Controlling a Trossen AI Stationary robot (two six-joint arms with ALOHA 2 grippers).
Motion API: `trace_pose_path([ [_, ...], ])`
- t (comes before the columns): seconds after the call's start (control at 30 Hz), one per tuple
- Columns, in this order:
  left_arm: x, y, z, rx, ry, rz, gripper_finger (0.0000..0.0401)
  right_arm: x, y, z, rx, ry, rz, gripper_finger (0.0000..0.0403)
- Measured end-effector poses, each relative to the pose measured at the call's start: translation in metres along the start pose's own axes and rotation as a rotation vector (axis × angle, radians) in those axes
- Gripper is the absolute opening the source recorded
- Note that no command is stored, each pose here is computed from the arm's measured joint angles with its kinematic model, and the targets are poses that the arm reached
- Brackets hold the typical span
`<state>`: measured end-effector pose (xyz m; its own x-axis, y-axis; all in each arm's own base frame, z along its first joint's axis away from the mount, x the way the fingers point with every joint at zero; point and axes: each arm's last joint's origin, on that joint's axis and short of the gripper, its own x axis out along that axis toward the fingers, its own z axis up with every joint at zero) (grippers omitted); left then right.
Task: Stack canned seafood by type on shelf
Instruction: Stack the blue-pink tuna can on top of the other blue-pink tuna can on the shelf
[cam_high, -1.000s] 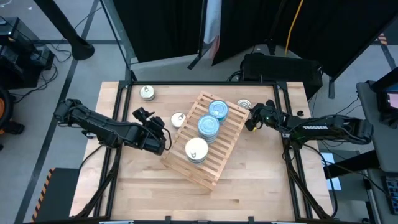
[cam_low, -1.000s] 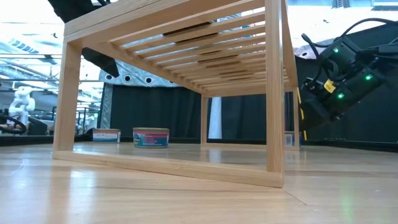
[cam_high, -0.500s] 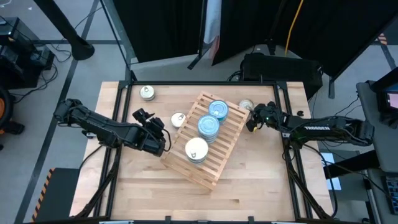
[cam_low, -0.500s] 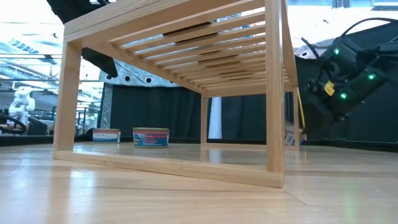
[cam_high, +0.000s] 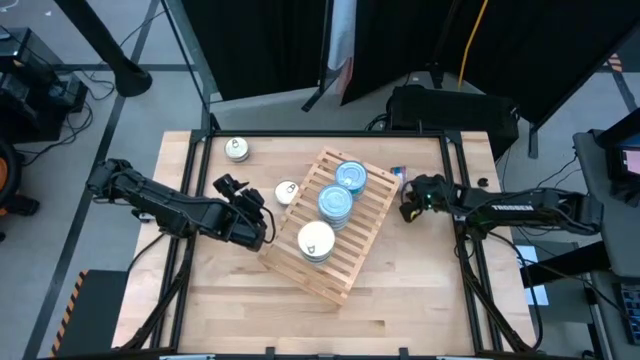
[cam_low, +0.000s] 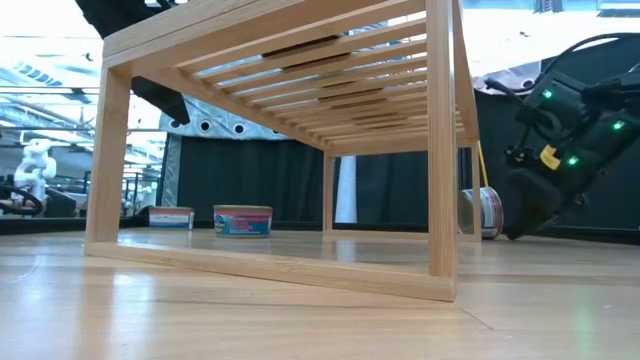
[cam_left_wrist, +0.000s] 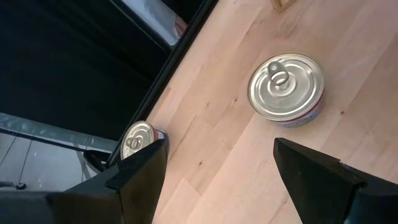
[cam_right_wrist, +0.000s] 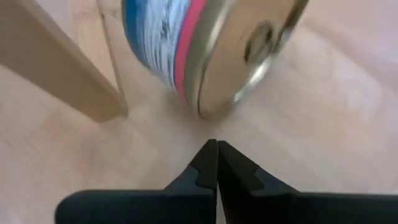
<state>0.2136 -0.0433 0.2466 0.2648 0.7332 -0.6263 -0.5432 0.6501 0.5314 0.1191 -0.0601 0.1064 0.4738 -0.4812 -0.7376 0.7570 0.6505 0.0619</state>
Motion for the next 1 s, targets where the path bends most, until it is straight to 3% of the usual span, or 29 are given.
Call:
trace_pose_path([
  [0.33, 0.000, 0.000, 0.000, 0.000, 0.000, 0.000, 0.0301, -0.014, 0.012, 0.004, 0.173, -0.025, 0.085, 0.0001],
  [0.5, 0.000, 0.000, 0.000, 0.000, 0.000, 0.000, 0.0301, -0.030, 0.018, 0.015, 0.213, 0.003, 0.078, 0.0026],
  [0.6, 0.000, 0.000, 0.000, 0.000, 0.000, 0.000, 0.0301, -0.041, 0.020, 0.018, 0.234, 0.049, 0.030, 0.0055],
  [0.7, 0.000, 0.000, 0.000, 0.000, 0.000, 0.000, 0.0301, -0.047, 0.025, 0.021, 0.249, 0.044, 0.063, 0.0094],
  [1.0, 0.000, 0.000, 0.000, -0.004, -0.003, -0.002, 0.0301, -0.048, 0.026, 0.019, 0.315, 0.006, 0.002, 0.0245],
])
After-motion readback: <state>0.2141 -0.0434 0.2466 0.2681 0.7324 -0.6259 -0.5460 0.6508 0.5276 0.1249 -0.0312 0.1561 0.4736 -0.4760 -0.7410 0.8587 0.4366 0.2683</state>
